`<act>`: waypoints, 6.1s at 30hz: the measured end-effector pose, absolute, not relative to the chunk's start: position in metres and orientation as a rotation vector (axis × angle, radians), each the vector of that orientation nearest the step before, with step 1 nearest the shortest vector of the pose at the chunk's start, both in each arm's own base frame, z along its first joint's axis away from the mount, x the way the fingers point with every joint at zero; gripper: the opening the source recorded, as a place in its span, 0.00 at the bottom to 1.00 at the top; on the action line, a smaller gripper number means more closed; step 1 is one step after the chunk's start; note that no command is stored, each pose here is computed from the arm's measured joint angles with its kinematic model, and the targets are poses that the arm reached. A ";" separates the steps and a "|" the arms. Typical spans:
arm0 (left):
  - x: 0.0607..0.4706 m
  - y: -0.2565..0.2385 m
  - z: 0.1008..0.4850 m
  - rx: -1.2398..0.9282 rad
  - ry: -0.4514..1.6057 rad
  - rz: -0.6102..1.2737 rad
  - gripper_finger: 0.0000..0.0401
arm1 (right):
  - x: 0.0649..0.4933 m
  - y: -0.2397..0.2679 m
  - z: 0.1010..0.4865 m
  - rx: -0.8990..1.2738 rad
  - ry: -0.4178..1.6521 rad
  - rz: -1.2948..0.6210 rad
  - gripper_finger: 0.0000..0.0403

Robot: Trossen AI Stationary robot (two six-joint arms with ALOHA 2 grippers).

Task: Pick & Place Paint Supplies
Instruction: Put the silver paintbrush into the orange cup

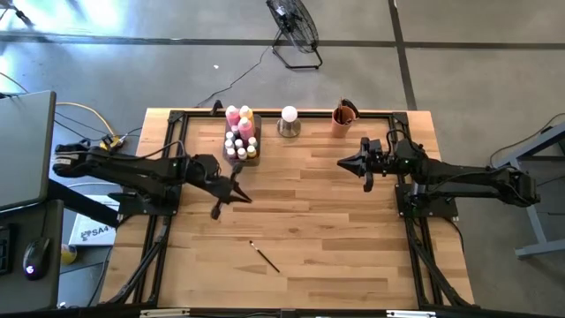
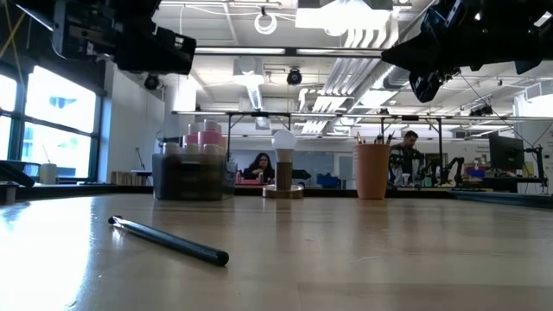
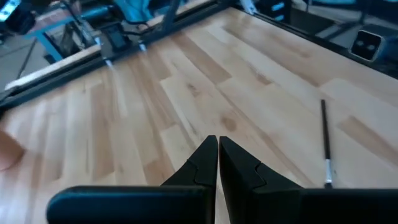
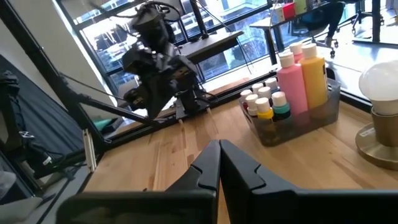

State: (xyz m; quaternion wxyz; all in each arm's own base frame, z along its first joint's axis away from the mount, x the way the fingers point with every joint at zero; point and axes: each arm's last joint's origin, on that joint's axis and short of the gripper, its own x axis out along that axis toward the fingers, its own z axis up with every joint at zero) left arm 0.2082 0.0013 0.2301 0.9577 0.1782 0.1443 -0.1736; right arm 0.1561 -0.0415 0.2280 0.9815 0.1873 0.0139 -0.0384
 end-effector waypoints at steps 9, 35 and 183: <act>0.207 -0.030 0.232 0.465 0.346 -0.315 0.03 | 0.156 -0.042 0.228 0.374 0.024 -0.096 0.00; 0.238 -0.065 0.194 0.363 0.615 -0.384 0.30 | 0.158 -0.043 0.224 0.391 0.053 -0.102 0.00; 0.344 0.061 0.217 -0.224 0.747 -0.445 0.00 | 0.149 0.034 0.218 0.194 0.132 -0.200 0.00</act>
